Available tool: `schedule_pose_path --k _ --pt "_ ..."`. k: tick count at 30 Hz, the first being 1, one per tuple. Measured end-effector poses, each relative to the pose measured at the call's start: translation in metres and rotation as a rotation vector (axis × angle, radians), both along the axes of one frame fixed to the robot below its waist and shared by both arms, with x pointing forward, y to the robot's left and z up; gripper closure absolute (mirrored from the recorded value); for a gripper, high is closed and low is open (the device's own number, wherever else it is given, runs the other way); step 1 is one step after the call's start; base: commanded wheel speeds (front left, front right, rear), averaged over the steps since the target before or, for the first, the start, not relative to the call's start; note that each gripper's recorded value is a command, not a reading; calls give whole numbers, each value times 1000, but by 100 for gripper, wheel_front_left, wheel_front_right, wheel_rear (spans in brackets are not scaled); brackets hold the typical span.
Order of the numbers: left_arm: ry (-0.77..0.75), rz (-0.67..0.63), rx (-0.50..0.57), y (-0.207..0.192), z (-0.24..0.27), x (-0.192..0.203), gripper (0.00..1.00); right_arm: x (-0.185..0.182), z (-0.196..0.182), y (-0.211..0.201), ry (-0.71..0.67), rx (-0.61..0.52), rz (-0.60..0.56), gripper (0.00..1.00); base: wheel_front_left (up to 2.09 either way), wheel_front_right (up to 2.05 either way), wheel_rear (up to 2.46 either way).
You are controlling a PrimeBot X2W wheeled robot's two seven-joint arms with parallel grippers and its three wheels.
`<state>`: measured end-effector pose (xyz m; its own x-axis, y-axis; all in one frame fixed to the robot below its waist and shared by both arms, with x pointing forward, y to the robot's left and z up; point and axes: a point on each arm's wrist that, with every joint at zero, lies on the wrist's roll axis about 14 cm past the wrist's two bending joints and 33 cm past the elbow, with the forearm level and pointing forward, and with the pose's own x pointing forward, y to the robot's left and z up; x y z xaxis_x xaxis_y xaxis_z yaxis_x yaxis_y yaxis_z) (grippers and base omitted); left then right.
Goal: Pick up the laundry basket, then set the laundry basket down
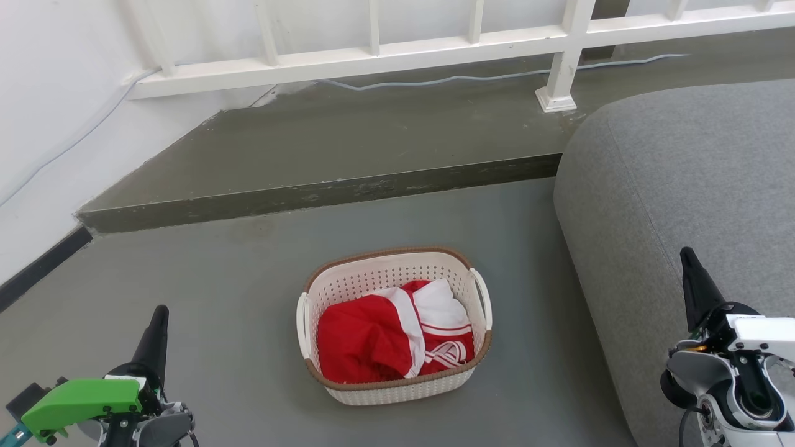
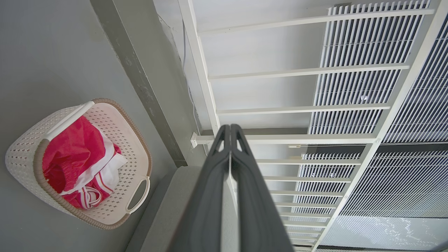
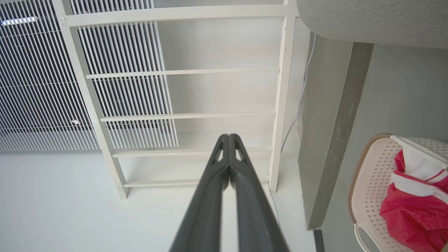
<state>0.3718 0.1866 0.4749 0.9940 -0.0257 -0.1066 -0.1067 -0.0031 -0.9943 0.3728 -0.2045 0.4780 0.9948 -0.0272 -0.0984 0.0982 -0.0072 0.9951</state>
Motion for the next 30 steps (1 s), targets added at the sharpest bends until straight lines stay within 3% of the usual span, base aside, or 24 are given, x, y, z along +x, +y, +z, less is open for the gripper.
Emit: schedule_pose_path --k 30 --pt "8 -1 -3 0 -3 0 100 1 0 0 1 4 -2 100 0 0 0"
